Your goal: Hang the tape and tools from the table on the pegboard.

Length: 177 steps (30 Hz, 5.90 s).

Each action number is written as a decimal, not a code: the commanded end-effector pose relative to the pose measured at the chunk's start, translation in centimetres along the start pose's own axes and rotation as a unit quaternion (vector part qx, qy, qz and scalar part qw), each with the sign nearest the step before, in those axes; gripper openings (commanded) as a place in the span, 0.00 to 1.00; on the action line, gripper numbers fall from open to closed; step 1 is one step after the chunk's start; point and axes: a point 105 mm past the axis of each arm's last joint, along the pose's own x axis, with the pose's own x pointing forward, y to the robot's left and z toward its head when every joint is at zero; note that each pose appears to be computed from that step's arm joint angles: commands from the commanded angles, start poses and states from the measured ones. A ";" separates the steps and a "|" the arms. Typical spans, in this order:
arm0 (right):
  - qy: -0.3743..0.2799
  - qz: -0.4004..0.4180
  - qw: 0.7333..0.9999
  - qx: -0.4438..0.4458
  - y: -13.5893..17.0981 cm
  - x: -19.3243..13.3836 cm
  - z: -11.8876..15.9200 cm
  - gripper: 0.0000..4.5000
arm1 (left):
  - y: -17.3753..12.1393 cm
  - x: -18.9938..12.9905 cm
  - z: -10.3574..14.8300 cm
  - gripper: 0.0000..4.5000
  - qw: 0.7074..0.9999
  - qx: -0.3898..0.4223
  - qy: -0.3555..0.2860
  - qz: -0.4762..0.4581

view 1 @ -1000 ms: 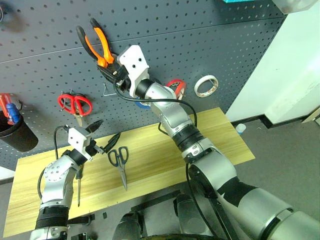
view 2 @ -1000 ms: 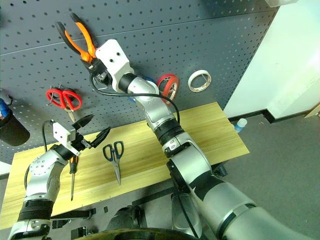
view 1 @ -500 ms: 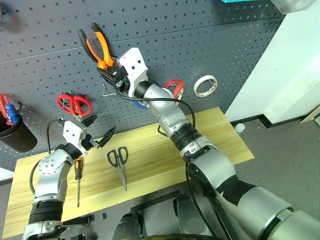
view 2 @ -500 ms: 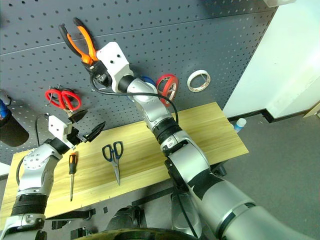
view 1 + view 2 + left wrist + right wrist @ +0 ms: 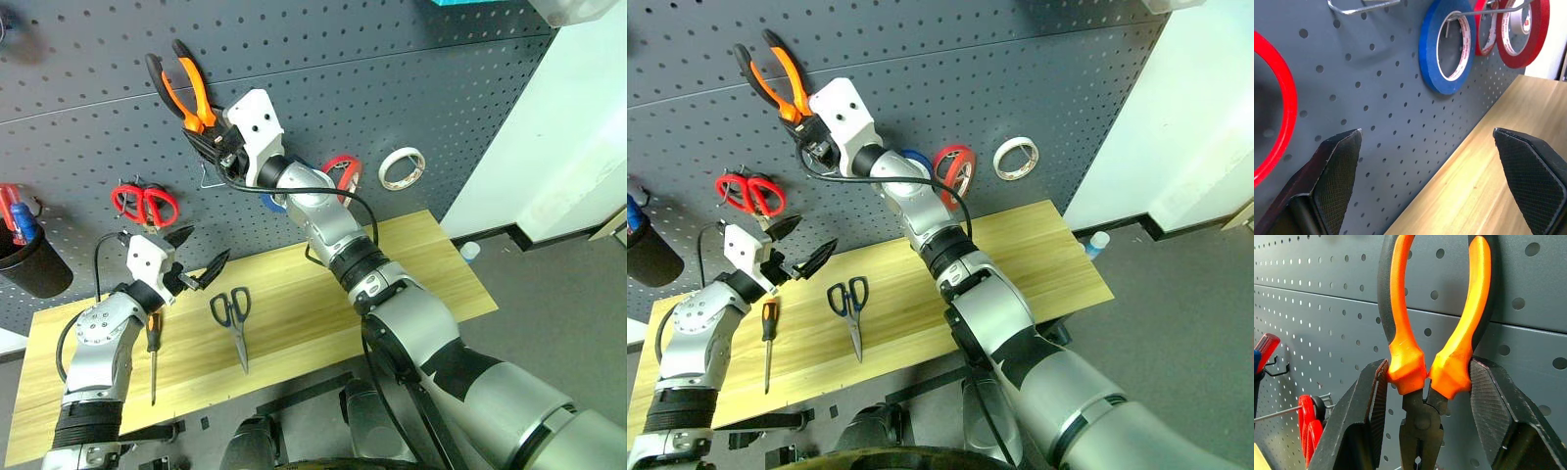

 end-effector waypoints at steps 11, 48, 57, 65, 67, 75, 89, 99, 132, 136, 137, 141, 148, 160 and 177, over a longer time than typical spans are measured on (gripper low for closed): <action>-0.069 0.053 0.996 0.037 4.9 1.7 2.8 0.46 | 2.2 -4.5 -1.4 1.00 0.999 0.018 0.023 0.039; -0.018 0.029 0.999 0.022 4.9 1.3 -0.2 0.46 | 2.1 -9.3 -4.0 1.00 0.997 0.011 0.048 0.061; -0.022 0.005 1.000 0.020 3.9 1.4 -0.2 0.46 | 2.1 -9.0 -4.0 1.00 0.997 0.012 0.045 0.057; -0.049 -0.013 0.999 0.011 2.6 1.5 1.2 0.46 | 1.8 -7.8 -2.3 1.00 0.999 0.012 -0.008 0.047; -0.051 -0.016 0.999 0.009 2.3 1.5 1.4 0.46 | 2.0 -7.6 -1.4 1.00 0.998 0.002 -0.032 0.051; -0.058 -0.023 0.998 0.008 1.9 1.6 1.8 0.46 | 1.9 -7.1 1.0 1.00 0.996 0.008 -0.070 0.051; -0.020 -0.039 0.999 -0.004 1.5 1.1 -0.4 0.46 | 2.7 -8.6 1.8 1.00 0.984 -0.027 -0.159 0.070; 0.013 -0.040 0.999 -0.013 1.6 0.2 -2.6 0.46 | 2.0 -7.1 4.0 1.00 0.983 -0.015 -0.174 0.063; -0.060 0.055 0.977 -0.196 3.8 -7.5 -1.6 1.00 | -0.2 -3.9 7.1 1.00 0.992 -0.016 -0.091 0.083; -0.041 0.090 0.968 -0.232 4.4 -9.9 -1.6 1.00 | -0.2 -4.7 5.6 1.00 0.994 -0.028 -0.059 0.092; -0.035 0.097 0.965 -0.241 4.3 -10.7 -1.5 1.00 | -0.1 -5.0 4.7 1.00 0.994 -0.033 -0.037 0.102; 0.006 0.134 0.959 -0.249 4.1 -13.1 -1.9 1.00 | 0.1 -6.9 1.2 1.00 0.989 -0.048 0.032 0.139; 0.087 0.149 0.955 -0.242 2.7 -17.0 -4.1 1.00 | -1.6 -8.5 -5.0 1.00 0.959 -0.095 0.167 0.210; 0.223 0.210 0.943 -0.129 0.8 -22.0 -6.0 1.00 | -6.7 -6.2 -13.3 1.00 0.857 -0.190 0.426 0.220; 0.254 0.207 0.942 -0.067 -0.4 -24.3 -5.0 1.00 | -9.8 1.2 -11.2 1.00 0.842 -0.221 0.442 0.217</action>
